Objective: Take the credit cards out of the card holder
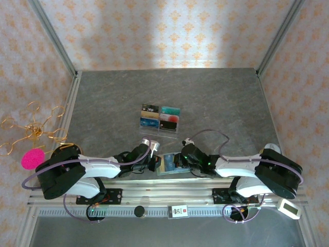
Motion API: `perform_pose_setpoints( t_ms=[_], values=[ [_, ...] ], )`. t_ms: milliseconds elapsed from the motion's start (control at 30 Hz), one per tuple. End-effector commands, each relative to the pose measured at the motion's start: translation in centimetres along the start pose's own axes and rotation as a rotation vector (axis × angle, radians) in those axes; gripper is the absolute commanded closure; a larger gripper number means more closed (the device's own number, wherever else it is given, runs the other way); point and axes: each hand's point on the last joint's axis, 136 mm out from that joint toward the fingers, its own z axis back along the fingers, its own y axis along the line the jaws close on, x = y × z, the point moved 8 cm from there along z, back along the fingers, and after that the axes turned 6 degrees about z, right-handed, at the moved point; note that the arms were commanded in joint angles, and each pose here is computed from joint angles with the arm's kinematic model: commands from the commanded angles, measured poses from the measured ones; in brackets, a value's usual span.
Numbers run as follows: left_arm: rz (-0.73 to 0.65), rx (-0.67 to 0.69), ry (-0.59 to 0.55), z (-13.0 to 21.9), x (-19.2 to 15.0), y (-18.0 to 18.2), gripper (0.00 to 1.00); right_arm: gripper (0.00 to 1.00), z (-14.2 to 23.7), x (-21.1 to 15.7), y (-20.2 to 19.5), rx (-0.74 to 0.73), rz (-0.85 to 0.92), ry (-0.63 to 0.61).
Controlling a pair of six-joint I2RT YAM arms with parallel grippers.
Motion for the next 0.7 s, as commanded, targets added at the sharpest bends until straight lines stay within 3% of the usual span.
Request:
perform_pose_setpoints(
  t_ms=[0,233,467,667],
  values=[
    [-0.014,0.008,-0.001,0.5,0.1,0.5,1.00,1.00,0.3,-0.2,-0.9,-0.043,-0.014,-0.028],
    [-0.065,-0.161,-0.039,1.4,1.4,-3.9,1.00,1.00,-0.5,-0.6,0.5,-0.004,0.014,-0.008],
    [-0.061,-0.006,0.035,-0.6,0.2,-2.3,1.00,1.00,-0.4,-0.4,0.4,-0.019,-0.017,-0.029],
    [-0.044,-0.040,0.025,-0.1,-0.2,-2.1,1.00,1.00,-0.2,-0.4,0.0,-0.022,-0.057,-0.057]
  ],
)
